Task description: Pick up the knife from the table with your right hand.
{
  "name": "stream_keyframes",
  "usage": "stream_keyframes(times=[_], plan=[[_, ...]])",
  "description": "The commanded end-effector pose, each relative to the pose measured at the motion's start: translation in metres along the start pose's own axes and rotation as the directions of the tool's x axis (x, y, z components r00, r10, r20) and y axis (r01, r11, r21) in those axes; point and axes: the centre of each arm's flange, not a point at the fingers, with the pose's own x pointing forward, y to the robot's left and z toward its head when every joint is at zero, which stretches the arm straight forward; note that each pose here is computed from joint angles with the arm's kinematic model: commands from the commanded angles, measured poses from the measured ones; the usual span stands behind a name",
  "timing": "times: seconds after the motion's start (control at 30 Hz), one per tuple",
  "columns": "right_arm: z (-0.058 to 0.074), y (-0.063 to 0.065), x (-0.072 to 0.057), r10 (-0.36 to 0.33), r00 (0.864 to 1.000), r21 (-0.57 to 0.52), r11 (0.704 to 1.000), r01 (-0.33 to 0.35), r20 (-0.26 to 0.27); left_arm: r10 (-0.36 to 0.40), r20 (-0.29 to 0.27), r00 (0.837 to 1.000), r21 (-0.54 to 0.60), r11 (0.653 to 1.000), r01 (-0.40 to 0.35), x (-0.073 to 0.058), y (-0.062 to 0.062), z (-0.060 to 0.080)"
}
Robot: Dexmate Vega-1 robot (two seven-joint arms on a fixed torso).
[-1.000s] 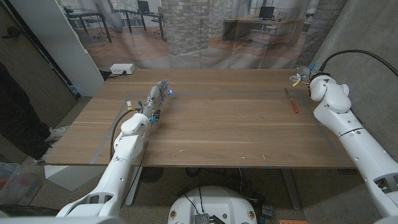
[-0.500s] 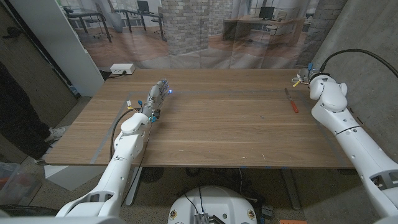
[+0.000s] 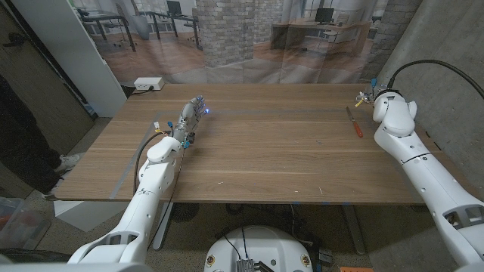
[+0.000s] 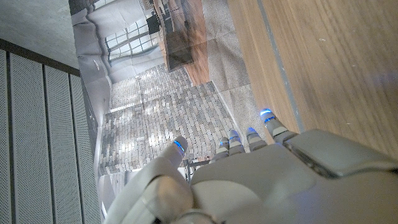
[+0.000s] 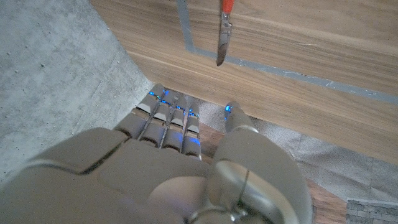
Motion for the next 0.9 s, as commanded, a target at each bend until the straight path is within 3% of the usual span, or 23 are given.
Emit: stream_keyframes(times=[0.03,0.9], plan=[[0.004,0.002,0.002,-0.005,0.999,-0.045,0.999,0.003,-0.050,-0.001,-0.002,1.000,0.001,1.000,0.001,0.000,0.002,0.000],[0.008,0.008,0.013,0.051,0.992,-0.112,0.992,-0.065,-0.118,-0.003,-0.005,1.000,-0.004,1.000,0.003,0.006,0.004,-0.001]])
